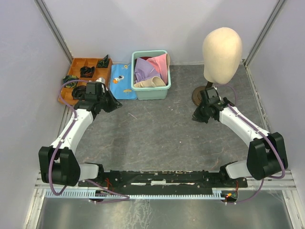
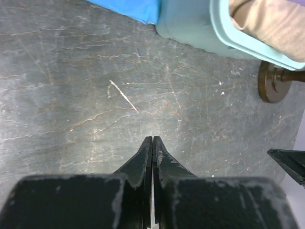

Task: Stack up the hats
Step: Move the distractor to the corner of the board, then move the hat stand to the center of the board.

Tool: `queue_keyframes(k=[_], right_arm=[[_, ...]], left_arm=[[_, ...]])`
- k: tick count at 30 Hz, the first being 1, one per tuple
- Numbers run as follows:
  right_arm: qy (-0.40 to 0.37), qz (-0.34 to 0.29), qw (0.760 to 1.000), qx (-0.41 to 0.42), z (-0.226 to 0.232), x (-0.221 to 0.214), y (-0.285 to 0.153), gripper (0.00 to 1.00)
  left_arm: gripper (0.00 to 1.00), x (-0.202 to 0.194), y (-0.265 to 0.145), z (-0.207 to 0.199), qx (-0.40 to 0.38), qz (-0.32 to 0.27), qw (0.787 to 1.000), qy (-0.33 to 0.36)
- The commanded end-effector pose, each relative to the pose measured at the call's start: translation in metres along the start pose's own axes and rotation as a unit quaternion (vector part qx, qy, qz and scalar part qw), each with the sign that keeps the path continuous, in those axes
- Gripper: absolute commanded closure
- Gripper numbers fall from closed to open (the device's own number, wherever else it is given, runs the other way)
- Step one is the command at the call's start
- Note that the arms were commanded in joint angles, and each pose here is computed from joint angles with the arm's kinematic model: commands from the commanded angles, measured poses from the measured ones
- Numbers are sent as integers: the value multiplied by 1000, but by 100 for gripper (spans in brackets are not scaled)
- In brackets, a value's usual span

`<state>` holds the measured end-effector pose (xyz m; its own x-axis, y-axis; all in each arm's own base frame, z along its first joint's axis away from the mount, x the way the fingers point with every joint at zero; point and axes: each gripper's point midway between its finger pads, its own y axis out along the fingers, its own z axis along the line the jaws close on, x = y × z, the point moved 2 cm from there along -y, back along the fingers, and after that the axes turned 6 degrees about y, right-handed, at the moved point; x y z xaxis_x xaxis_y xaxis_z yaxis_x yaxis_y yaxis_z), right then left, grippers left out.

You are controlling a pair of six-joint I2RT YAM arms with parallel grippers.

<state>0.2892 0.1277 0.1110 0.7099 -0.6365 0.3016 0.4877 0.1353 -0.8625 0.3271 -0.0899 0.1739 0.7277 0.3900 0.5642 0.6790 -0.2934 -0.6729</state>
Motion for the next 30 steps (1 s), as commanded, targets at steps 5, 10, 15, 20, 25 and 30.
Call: queue_keyframes(k=[5,10,15,20,25,30], right_arm=[[56,2,998,3,-12,-22,-5,100],[127,-27,991,-28,-50,-3,-3,100],[183,-51,981,-39,-80,32,-1,100],[248,-68,966,-15,-100,87,14,100],[268,-62,960,44,-87,140,49,100],[277,-46,955,98,-61,181,90,100]], left_arm=[[97,9,-6,-45,-62,-29,998,13],[97,13,-11,-68,-78,-42,996,19],[97,13,-10,-107,-119,-39,991,36],[97,7,-11,-127,-145,-34,987,61],[97,13,-26,-134,-162,-51,982,80],[97,20,-38,-134,-153,-66,980,109]])
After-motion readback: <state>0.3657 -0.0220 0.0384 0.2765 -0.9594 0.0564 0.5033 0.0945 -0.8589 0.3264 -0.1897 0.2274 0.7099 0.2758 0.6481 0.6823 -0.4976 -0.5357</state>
